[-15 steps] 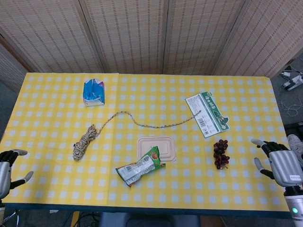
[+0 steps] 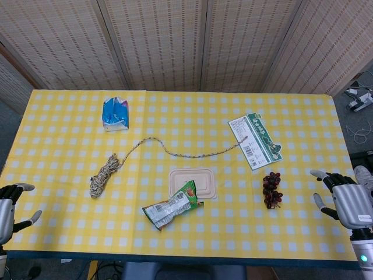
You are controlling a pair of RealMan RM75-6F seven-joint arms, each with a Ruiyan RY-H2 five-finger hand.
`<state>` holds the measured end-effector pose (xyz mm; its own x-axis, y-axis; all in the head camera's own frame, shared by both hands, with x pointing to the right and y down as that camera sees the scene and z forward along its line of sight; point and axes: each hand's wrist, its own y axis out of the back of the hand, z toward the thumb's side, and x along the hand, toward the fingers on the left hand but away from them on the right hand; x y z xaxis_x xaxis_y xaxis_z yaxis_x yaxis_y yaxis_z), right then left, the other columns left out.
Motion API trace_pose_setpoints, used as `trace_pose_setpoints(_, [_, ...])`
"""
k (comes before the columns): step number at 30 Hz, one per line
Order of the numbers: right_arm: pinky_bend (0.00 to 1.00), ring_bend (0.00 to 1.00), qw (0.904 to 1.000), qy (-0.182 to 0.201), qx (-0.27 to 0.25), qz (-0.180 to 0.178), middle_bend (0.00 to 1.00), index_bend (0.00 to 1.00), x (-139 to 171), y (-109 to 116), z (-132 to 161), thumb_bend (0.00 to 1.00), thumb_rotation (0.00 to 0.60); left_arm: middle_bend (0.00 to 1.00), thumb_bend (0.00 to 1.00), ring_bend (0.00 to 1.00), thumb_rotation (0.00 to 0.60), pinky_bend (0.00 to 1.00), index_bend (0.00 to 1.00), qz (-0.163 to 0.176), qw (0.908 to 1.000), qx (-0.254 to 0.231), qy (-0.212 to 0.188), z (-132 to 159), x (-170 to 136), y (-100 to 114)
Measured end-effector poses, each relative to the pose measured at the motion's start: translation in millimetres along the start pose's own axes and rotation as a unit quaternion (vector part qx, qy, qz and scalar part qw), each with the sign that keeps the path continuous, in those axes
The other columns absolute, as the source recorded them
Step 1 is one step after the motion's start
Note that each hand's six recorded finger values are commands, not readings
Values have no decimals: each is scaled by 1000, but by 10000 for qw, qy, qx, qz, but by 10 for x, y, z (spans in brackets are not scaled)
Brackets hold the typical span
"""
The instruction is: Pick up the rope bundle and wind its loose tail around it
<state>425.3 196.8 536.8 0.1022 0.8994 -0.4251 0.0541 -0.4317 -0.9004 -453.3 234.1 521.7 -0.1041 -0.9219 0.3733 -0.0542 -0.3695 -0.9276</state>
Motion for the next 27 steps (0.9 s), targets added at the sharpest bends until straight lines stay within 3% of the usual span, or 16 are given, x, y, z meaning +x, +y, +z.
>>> trace_pose_setpoints(11, [395, 336, 9990, 48, 217, -388, 376, 264, -133, 281, 10, 364, 600, 356, 159, 299, 600, 271, 398, 40, 9975, -237, -660, 359, 353, 25])
trace_pose_setpoints(20, [395, 336, 9984, 63, 300, -474, 375, 264, -168, 366, 26, 364, 600, 351, 159, 298, 599, 271, 282, -336, 9930, -185, -1118, 810, 661, -245])
trace_pose_setpoints(23, [395, 336, 9984, 37, 307, -475, 375, 265, -160, 375, 14, 364, 600, 351, 159, 298, 551, 271, 271, -448, 9919, -133, -1178, 921, 721, -343])
trace_pose_setpoints(27, [395, 336, 9984, -33, 314, -460, 375, 264, -136, 374, -22, 364, 600, 348, 159, 298, 431, 271, 255, -599, 9904, 35, -1242, 1090, 812, -543])
